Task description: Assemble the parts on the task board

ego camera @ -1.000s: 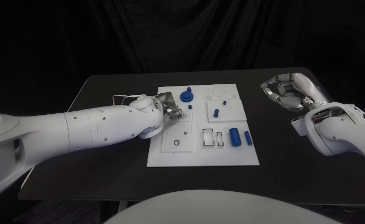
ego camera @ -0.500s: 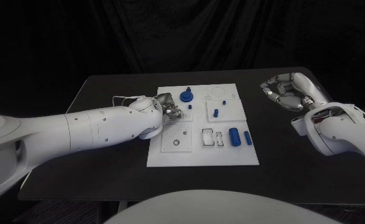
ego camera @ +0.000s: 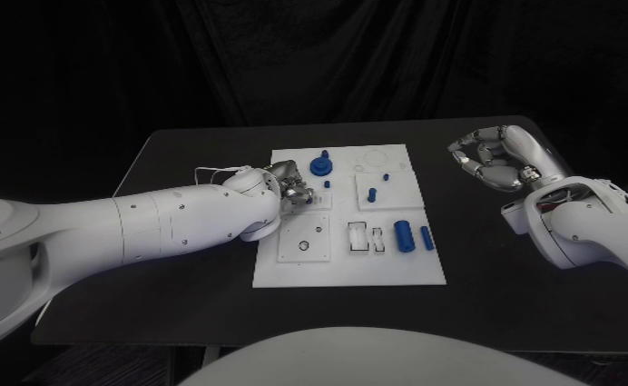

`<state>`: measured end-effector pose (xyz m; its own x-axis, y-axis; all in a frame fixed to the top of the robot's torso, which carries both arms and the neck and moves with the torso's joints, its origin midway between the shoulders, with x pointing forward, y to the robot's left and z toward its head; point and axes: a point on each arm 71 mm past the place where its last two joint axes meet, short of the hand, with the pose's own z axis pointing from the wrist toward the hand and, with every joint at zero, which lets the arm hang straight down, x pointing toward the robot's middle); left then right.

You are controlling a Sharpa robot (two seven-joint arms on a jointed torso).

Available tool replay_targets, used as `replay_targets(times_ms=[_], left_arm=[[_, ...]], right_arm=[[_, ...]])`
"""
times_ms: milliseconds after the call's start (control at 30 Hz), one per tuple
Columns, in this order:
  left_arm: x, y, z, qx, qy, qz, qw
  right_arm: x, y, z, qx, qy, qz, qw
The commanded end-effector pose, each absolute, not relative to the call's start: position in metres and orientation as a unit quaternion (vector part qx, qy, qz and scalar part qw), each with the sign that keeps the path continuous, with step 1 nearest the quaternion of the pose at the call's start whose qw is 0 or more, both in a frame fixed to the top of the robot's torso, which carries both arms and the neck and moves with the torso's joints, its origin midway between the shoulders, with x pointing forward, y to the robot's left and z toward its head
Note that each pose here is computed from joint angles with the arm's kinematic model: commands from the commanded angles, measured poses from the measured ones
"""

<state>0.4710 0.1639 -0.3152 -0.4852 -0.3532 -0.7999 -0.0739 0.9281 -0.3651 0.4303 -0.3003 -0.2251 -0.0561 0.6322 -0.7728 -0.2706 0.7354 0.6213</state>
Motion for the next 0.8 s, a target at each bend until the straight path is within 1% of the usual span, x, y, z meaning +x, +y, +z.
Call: replay_targets(times_ms=[33, 800], left_arm=[[0.4688, 0.1614, -0.3179, -0.122, 0.85, -0.15, 0.49], [0.4645, 0.1671, -0.3223, -0.121, 0.861, -0.137, 0.475]], right_arm=[[0.4298, -0.3014, -0.2248, 0.143, 0.642, 0.332, 0.676], [0.4299, -0.3019, -0.2251, 0.143, 0.643, 0.332, 0.675]])
